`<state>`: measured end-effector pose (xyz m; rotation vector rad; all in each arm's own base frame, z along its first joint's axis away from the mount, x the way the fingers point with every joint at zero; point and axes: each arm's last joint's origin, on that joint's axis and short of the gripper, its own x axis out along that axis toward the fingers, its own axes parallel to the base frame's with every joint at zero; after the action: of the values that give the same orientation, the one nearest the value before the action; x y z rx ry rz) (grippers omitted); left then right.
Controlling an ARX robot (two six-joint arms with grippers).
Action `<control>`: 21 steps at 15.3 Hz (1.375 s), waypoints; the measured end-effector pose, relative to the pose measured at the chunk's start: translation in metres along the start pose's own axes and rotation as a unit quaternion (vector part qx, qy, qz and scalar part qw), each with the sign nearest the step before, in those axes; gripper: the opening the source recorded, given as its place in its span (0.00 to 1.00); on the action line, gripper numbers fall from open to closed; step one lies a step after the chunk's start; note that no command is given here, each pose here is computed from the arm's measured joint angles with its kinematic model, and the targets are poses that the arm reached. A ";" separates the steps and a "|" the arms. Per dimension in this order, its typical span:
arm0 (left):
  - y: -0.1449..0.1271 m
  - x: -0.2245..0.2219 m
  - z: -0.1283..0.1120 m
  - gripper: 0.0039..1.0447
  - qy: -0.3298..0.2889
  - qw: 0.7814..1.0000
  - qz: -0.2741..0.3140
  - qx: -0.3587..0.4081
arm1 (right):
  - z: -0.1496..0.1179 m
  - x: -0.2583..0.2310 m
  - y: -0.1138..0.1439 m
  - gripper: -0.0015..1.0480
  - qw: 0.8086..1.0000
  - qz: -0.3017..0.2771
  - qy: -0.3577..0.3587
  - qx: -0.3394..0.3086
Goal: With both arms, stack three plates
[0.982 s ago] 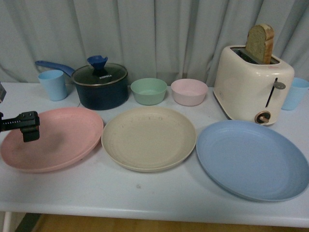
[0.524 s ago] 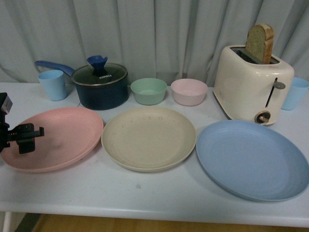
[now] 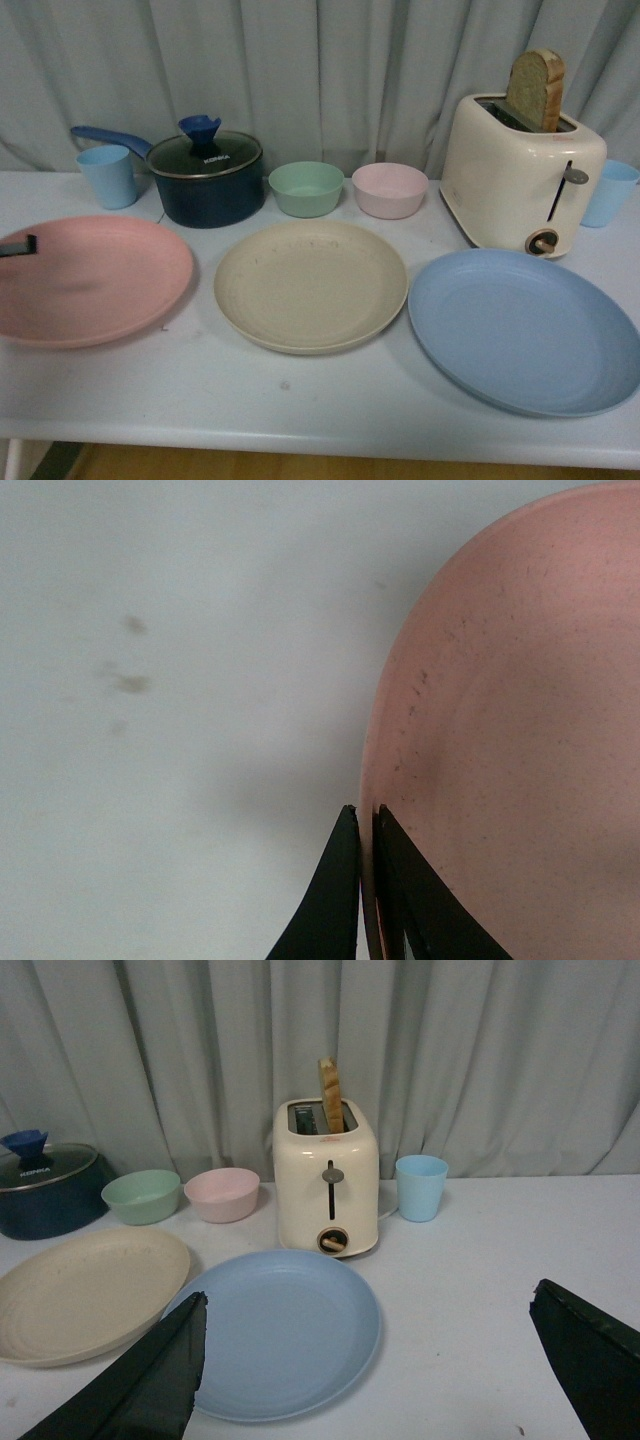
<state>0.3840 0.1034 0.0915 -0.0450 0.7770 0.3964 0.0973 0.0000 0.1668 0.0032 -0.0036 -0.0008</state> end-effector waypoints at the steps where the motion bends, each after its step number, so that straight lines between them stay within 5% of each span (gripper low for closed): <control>1: 0.016 -0.012 0.012 0.02 -0.012 1.000 0.020 0.001 | 0.000 0.000 0.000 0.94 1.000 0.000 0.000 0.000; 3: 0.023 -0.043 0.033 0.02 -0.031 0.999 0.028 0.004 | 0.000 0.000 0.000 0.94 1.000 0.000 0.000 0.000; 5: -0.022 -0.090 0.056 0.02 -0.080 0.995 -0.035 0.037 | 0.000 0.000 0.000 0.94 1.000 0.000 0.000 0.000; 9: -0.084 -0.130 0.065 0.02 -0.112 0.983 -0.126 0.068 | 0.000 0.000 0.000 0.94 1.000 0.000 0.000 0.000; 13: -0.128 -0.144 0.059 0.02 -0.113 0.974 -0.179 0.086 | 0.000 0.000 0.000 0.94 1.000 0.000 0.000 0.000; 17: -0.187 -0.119 0.029 0.02 -0.062 0.975 -0.187 0.100 | 0.000 0.000 0.000 0.94 1.000 0.000 0.000 0.000; 21: -0.197 -0.109 0.024 0.02 -0.056 0.978 -0.185 0.075 | 0.000 0.000 0.000 0.94 1.000 0.000 0.000 0.000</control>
<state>0.4013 -0.1108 0.1631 -0.0253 0.6674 -0.0133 0.0973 0.0000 0.1668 0.0029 -0.0036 -0.0008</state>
